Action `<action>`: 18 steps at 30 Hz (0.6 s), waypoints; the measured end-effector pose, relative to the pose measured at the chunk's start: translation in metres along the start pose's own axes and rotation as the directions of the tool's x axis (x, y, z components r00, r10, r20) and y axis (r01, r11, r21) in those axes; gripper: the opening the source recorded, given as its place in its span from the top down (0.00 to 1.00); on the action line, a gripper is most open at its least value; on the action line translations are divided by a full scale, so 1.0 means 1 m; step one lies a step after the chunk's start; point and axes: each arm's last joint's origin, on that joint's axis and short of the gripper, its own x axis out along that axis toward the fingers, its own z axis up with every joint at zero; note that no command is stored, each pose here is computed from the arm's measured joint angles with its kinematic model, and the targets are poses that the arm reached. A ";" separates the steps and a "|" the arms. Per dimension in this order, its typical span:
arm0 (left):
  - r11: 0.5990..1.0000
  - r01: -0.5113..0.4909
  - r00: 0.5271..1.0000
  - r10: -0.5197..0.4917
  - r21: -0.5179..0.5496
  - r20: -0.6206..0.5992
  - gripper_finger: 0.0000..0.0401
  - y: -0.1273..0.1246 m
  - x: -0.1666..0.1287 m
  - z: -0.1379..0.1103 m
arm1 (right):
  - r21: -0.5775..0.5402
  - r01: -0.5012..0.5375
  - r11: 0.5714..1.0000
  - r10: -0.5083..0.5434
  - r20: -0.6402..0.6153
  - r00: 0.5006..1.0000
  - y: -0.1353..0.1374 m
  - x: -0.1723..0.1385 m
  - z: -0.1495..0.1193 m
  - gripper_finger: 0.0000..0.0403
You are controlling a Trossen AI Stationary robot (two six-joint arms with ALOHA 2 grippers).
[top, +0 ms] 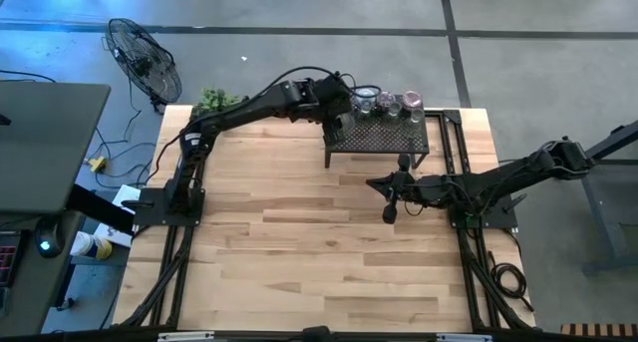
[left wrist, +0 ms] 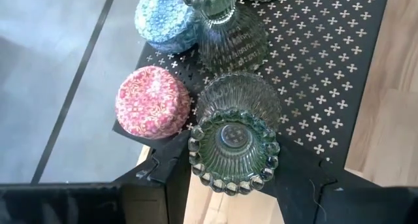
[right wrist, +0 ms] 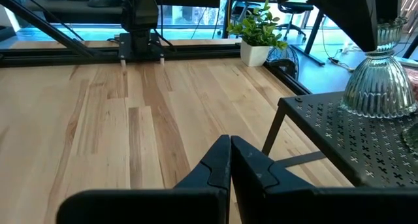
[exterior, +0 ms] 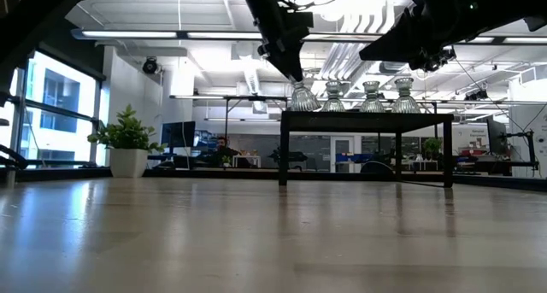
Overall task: Pick & Place candle stick holders
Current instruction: Put the green glass candle holder on the shelf
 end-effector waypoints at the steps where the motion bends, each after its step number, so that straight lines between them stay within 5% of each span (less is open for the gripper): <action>1: 1.000 -0.001 1.000 0.001 -0.002 -0.001 0.59 0.001 0.000 0.000 | 0.000 0.000 1.000 0.000 0.000 1.000 0.000 0.000 0.000 1.00; 18: 0.990 0.036 0.999 -0.041 -0.133 -0.033 0.59 0.020 0.005 -0.007 | 0.003 0.000 1.000 0.000 0.000 1.000 0.000 0.000 0.000 1.00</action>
